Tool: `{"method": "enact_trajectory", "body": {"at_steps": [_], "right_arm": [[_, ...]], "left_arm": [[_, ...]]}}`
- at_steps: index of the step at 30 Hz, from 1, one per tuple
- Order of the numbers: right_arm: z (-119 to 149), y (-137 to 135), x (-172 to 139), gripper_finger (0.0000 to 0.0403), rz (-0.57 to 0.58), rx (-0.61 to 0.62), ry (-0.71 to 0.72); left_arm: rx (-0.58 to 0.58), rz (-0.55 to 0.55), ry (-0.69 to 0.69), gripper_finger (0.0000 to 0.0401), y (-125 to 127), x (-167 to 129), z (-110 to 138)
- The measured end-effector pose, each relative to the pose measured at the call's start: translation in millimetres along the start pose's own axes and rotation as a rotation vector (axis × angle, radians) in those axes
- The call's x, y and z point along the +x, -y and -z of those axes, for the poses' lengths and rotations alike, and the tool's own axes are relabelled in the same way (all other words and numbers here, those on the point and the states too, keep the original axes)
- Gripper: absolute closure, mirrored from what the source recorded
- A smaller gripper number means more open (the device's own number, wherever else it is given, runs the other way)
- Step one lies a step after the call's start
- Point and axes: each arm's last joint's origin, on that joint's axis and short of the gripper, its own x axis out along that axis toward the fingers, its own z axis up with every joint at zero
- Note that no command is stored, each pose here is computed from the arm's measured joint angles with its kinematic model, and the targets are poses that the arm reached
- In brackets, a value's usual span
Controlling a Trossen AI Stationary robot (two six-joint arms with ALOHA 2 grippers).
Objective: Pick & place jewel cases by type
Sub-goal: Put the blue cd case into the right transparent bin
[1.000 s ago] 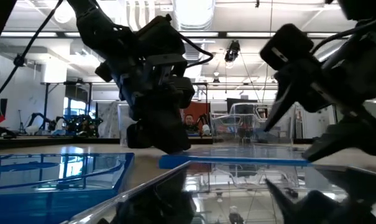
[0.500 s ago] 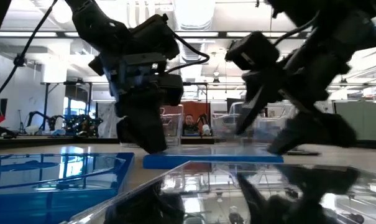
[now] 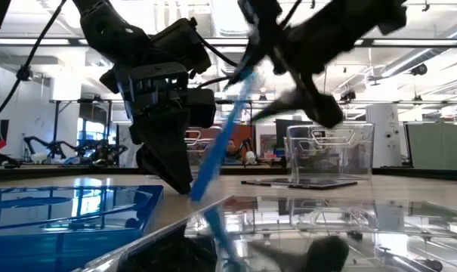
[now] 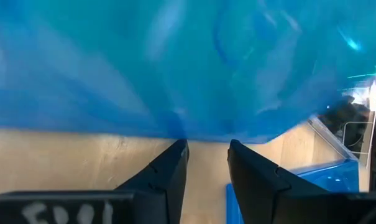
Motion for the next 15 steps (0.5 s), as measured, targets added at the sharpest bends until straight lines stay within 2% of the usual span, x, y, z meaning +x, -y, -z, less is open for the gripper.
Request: {"method": "enact_trajectory", "body": {"at_steps": [2,4,9,12,15], "right_arm": [[6,5,10,0.0174,0.037,0.016,-0.055],[8,2,18,0.0178,0.026,0.059,-0.100],[13,5,36,0.0195,0.073,0.120,-0.142],[11,-9,29,0.0228,0.035,0.128,-0.170],[6,-10,13,0.0281,0.116,0.121,-0.178]], "left_arm": [[0.002,0.008,0.013,0.0295,1,-1,-1],[0.008,0.015,0.023,0.0295,3,-4,-2],[0.010,0.002,0.026,0.0295,1,-3,0],[0.009,0.000,0.026,0.0295,0,-3,1],[0.034,0.018,0.062,0.0295,6,-14,1]]}}
